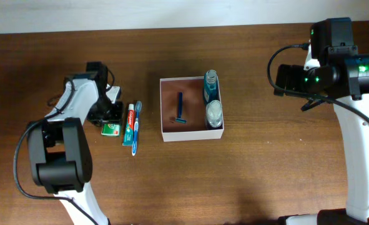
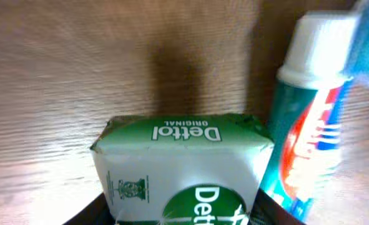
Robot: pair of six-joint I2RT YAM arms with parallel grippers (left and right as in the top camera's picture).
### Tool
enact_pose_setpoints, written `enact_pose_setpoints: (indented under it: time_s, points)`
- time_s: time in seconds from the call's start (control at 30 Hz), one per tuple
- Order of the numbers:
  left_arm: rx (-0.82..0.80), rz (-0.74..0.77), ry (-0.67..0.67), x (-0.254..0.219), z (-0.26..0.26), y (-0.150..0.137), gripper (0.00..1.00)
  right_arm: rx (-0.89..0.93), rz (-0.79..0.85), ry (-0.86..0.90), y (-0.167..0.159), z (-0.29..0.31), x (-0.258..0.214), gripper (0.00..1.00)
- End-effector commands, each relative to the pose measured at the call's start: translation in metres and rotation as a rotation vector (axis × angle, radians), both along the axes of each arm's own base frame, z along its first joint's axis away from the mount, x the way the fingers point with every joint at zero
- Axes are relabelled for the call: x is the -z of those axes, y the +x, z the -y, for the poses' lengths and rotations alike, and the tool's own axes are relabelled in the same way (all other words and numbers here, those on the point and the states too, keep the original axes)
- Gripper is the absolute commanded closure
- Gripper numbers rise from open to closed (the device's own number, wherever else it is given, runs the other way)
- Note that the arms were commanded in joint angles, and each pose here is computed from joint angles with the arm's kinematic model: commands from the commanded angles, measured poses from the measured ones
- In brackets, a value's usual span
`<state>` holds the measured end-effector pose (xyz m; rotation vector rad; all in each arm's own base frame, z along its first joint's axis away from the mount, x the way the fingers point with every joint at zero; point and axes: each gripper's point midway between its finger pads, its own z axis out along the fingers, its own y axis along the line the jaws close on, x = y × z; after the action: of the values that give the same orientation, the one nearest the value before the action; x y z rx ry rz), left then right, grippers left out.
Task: Pack container
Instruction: 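Grasp the green Dettol soap bar with the left gripper, then carry the Dettol soap into the box and lower it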
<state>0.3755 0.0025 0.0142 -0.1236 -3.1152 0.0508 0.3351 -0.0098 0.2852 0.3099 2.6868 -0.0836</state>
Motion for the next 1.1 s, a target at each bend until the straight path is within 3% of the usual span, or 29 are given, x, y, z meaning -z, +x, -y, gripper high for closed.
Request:
enact_pose_setpoints:
  time_s: [0.0,0.3,0.5,0.67,1.07]
  points:
    - [-0.045,0.104,-0.015,-0.047,0.001,0.033,0.66,0.017,0.026,-0.012,-0.001,0.005,-0.008,0.02]
    - [-0.03,0.327,-0.251,-0.143,0.08,0.059,0.7,0.017,0.026,-0.012,-0.001,0.005,-0.008,0.02]
    - [-0.06,0.343,-0.304,-0.157,0.133,0.053,0.7,0.017,0.026,-0.012,-0.001,0.005,-0.008,0.02]
    - [0.026,0.363,-0.348,-0.162,0.193,0.043,0.7,0.017,0.026,-0.012,-0.001,0.005,-0.008,0.02]
    - [0.008,0.404,-0.195,-0.138,0.249,0.029,0.7,0.017,0.026,-0.012,-0.001,0.005,-0.008,0.02]
